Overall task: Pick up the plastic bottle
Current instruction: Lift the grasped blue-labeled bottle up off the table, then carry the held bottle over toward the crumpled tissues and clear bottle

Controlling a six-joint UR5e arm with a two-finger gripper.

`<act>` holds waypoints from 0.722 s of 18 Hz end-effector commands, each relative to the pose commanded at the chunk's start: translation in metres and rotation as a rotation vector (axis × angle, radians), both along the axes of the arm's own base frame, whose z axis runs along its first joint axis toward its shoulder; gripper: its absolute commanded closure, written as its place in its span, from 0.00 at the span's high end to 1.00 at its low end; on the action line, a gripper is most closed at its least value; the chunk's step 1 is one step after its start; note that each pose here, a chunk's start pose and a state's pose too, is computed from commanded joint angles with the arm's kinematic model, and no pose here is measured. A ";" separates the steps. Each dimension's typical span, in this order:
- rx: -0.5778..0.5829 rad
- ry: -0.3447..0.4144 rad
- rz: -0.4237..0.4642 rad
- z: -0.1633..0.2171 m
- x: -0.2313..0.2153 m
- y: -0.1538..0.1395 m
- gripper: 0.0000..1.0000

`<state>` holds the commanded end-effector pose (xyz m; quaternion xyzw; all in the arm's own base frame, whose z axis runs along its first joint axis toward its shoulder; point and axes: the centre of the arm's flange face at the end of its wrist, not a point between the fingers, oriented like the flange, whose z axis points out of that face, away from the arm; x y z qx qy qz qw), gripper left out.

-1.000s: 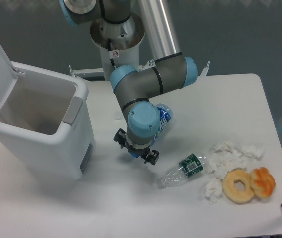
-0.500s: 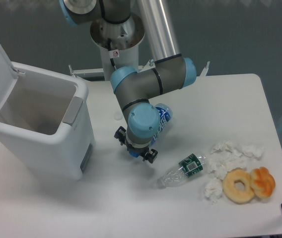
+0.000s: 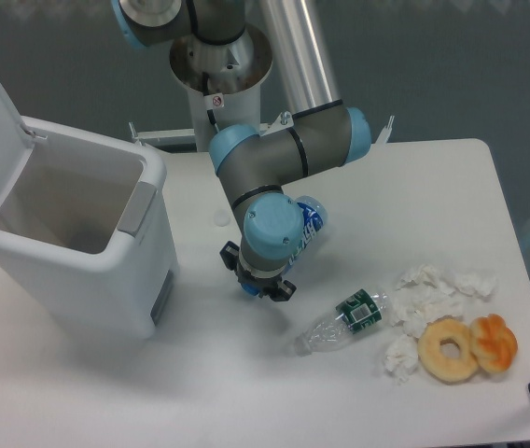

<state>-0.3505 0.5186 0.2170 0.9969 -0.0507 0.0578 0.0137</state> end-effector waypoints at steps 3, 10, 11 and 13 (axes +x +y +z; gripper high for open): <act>0.035 0.063 0.017 0.036 -0.026 0.006 0.00; 0.125 0.186 0.008 0.115 -0.079 -0.004 0.00; 0.136 0.200 -0.017 0.124 -0.083 -0.004 0.00; 0.158 0.235 -0.050 0.144 -0.094 -0.004 0.02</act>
